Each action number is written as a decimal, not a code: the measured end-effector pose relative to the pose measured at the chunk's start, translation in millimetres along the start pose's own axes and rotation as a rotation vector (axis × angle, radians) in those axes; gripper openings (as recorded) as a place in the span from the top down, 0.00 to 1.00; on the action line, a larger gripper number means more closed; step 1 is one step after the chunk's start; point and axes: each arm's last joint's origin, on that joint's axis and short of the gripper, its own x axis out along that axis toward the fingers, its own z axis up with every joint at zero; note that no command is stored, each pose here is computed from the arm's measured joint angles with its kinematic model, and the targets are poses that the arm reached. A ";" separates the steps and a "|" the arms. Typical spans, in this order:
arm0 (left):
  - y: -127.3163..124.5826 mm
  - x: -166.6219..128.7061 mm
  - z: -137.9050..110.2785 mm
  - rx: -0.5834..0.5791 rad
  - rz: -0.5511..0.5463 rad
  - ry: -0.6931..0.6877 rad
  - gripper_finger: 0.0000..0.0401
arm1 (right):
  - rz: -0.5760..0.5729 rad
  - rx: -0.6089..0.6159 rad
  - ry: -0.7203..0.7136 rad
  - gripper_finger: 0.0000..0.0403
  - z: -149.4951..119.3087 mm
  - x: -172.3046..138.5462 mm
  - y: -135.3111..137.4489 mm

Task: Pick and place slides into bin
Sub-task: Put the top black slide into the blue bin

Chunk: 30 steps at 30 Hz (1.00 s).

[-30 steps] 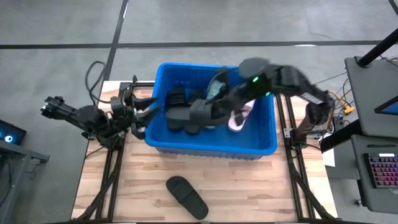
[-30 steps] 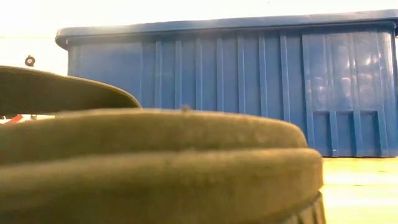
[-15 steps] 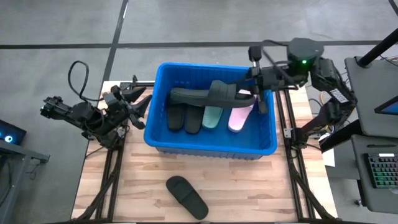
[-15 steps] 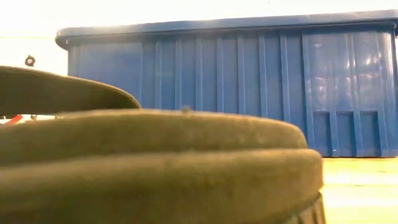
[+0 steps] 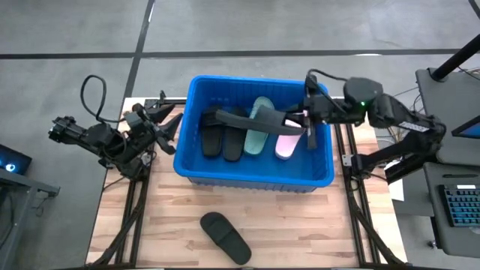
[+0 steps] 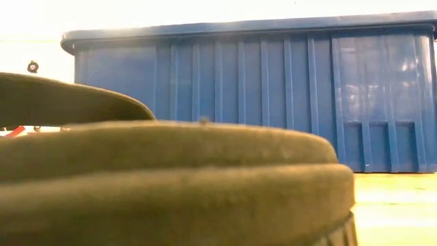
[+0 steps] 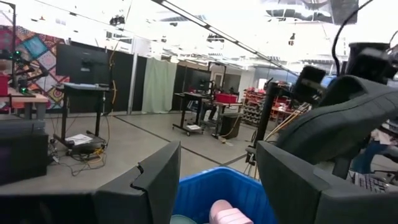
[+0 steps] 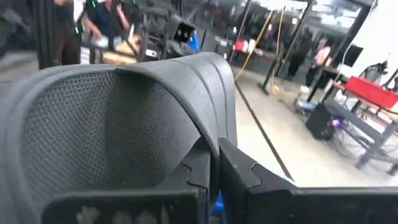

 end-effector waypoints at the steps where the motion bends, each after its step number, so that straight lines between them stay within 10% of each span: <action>1: 0.4 -0.1 0.2 -0.001 0.004 0.000 0.52 | -0.003 0.008 -0.020 0.98 -6.1 -2.0 1.6; 9: 6.6 -2.8 5.1 -0.003 0.023 -0.008 0.52 | -0.053 -0.078 -0.039 0.98 -63.1 -0.7 10.3; 18: 14.3 -5.8 10.0 -0.021 0.071 -0.011 0.52 | 0.001 -0.474 0.075 0.98 -100.9 26.4 10.9; 30: 20.2 -8.3 12.8 -0.031 0.103 -0.009 0.52 | 0.212 -0.493 0.171 0.98 -141.8 101.7 -11.5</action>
